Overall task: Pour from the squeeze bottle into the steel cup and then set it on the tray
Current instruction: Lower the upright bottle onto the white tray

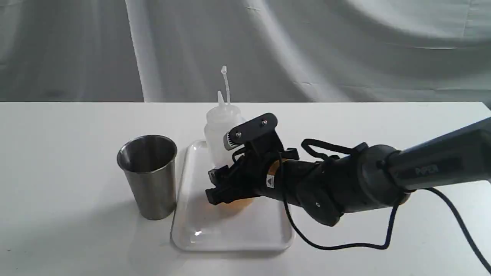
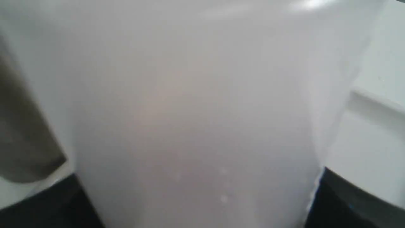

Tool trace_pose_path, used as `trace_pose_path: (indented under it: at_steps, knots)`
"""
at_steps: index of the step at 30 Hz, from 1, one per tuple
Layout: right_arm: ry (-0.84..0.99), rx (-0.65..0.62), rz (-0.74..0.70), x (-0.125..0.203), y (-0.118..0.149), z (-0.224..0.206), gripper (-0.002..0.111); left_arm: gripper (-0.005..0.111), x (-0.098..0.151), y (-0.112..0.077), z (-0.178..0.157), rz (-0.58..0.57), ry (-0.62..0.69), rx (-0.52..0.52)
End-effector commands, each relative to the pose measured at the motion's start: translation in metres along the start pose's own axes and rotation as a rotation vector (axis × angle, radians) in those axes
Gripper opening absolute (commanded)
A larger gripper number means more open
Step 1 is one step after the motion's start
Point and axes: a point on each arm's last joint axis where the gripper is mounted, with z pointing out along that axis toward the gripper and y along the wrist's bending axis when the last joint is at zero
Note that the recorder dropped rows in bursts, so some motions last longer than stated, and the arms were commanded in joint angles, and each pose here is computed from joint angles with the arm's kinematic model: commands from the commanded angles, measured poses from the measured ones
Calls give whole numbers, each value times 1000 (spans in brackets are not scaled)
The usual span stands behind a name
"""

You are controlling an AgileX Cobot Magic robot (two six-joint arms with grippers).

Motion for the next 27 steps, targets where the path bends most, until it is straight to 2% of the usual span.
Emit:
trace_pose_path:
  at_steps: [1,10,13,17,27]
  knots:
    - [-36,-6,-17,-8,1,-2,39,8,1,0,0,-1,-7,2]
    - [-36,-7,-20,-8,1,-2,39,8,1,0,0,-1,-7,2]
    - [-35,-13,-81,-8,1,-2,40,8,1,0,0,-1,-7,2]
    - [-36,-12,-148,-8,1,-2,50,8,1,0,0,-1,-7,2]
    - [-23,-10,-148,-7,1,-2,79,8,1,0,0,-1,-7,2]
